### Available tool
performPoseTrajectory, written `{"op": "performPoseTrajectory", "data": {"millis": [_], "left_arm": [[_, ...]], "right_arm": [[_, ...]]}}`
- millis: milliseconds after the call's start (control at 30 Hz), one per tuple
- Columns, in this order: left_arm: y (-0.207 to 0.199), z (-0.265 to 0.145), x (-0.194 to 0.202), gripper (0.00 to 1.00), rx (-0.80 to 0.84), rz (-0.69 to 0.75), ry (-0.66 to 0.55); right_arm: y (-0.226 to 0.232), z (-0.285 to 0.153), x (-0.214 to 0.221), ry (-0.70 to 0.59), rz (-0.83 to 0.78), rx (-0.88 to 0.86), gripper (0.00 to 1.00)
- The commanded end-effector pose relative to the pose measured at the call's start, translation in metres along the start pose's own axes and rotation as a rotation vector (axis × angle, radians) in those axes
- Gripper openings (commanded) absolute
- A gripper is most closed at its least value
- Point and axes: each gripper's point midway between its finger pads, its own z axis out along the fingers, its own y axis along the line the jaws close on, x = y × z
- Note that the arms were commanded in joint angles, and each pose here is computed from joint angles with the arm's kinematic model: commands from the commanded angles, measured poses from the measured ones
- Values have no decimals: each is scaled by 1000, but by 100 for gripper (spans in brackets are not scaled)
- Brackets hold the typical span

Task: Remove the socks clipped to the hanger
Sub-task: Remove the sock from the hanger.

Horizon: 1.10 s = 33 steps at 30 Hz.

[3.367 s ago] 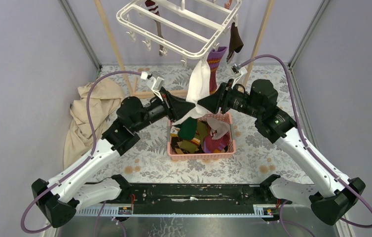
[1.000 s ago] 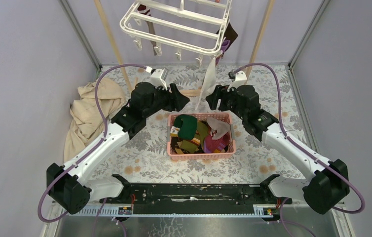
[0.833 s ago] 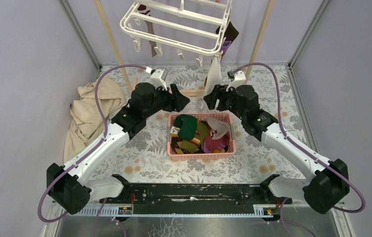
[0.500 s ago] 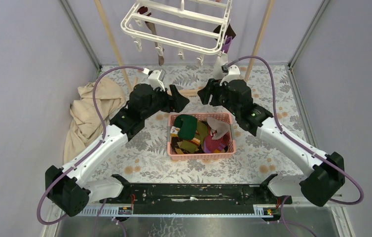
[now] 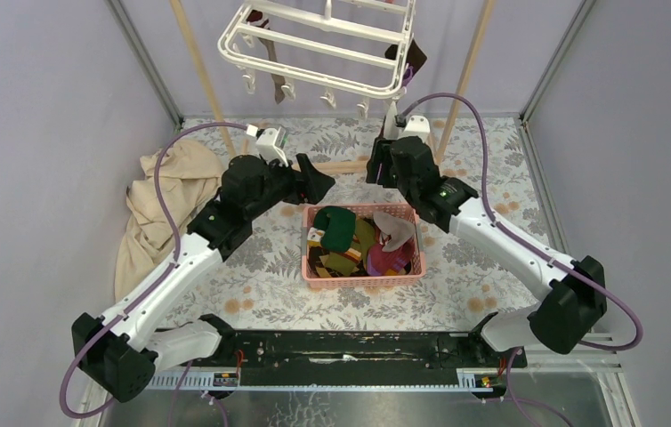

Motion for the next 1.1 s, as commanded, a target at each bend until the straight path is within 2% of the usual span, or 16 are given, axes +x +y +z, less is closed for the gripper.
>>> {"op": "performPoseTrajectory", "data": {"millis": [0, 133, 200, 433, 500, 633, 733, 767, 933, 1067], "left_arm": [[0, -5, -8, 82, 3, 6, -36], [-1, -7, -8, 82, 11, 5, -37], [-3, -9, -9, 82, 16, 4, -38], [-5, -13, -9, 82, 23, 6, -36], [-6, -13, -8, 82, 29, 5, -32], [-13, -14, -8, 84, 68, 3, -27], [-26, -14, -10, 92, 139, -9, -38], [-30, -14, -11, 98, 162, -13, -42], [-49, -14, -10, 99, 280, -40, -44], [-68, -18, -12, 99, 392, -81, -47]], "right_arm": [[3, 1, -22, -69, 13, 50, 67], [-3, 8, -21, -81, -2, 97, 66], [-7, 12, -19, -85, -9, 118, 59], [-7, 7, -26, -126, -17, 100, 9], [0, 0, -31, -145, -14, 44, 1], [26, -25, -42, -199, -3, -153, 0], [50, -50, -48, -211, -14, -328, 0], [57, -61, -52, -218, -15, -383, 0], [79, -97, -54, -203, -25, -558, 0], [81, -112, -55, -195, -18, -602, 0]]}}
